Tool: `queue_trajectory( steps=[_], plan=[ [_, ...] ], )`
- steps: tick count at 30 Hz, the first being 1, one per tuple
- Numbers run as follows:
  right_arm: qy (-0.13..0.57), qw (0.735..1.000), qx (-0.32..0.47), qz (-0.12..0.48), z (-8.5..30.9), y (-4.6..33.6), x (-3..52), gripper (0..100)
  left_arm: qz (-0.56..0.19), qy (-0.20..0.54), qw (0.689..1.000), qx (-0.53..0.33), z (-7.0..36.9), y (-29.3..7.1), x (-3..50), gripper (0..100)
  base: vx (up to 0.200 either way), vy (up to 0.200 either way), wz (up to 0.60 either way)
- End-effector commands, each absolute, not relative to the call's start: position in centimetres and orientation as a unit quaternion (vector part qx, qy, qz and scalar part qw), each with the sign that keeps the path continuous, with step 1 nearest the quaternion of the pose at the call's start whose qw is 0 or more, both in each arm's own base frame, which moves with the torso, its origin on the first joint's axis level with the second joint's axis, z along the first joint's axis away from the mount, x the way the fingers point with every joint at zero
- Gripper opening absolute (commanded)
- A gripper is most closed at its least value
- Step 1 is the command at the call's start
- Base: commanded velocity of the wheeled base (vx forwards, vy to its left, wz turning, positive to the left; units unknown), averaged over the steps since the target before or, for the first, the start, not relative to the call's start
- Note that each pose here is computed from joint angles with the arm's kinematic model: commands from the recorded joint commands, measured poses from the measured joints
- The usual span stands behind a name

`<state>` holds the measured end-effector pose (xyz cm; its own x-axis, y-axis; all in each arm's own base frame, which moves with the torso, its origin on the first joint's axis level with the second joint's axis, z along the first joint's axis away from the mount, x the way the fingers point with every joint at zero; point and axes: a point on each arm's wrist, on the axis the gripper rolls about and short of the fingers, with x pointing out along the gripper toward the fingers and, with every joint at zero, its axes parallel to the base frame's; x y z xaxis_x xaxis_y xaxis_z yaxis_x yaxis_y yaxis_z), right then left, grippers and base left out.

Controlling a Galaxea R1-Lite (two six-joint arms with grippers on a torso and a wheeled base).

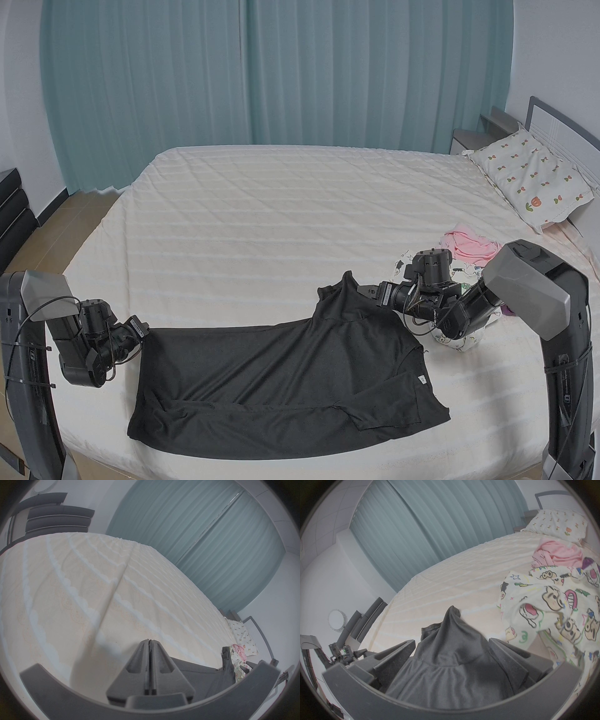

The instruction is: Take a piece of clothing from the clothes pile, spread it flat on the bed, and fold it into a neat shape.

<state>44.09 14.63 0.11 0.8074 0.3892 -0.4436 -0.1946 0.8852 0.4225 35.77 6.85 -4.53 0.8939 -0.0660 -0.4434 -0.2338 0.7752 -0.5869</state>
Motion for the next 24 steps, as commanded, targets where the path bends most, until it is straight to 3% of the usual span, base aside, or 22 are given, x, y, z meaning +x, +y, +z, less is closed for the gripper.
queue_trajectory(
  steps=[1,24],
  plan=[
    [0.285,0.934,0.164,0.143,-2.5,15.6,46.0,100,0.047,0.22,0.914,-0.337,-3.9,6.8,35.5,0,0.0,0.0,0.0],
    [0.27,0.938,0.137,0.168,-4.8,16.0,48.8,100,0.051,0.222,0.911,-0.343,-4.2,6.9,35.5,0,0.0,0.0,0.0]
  ],
)
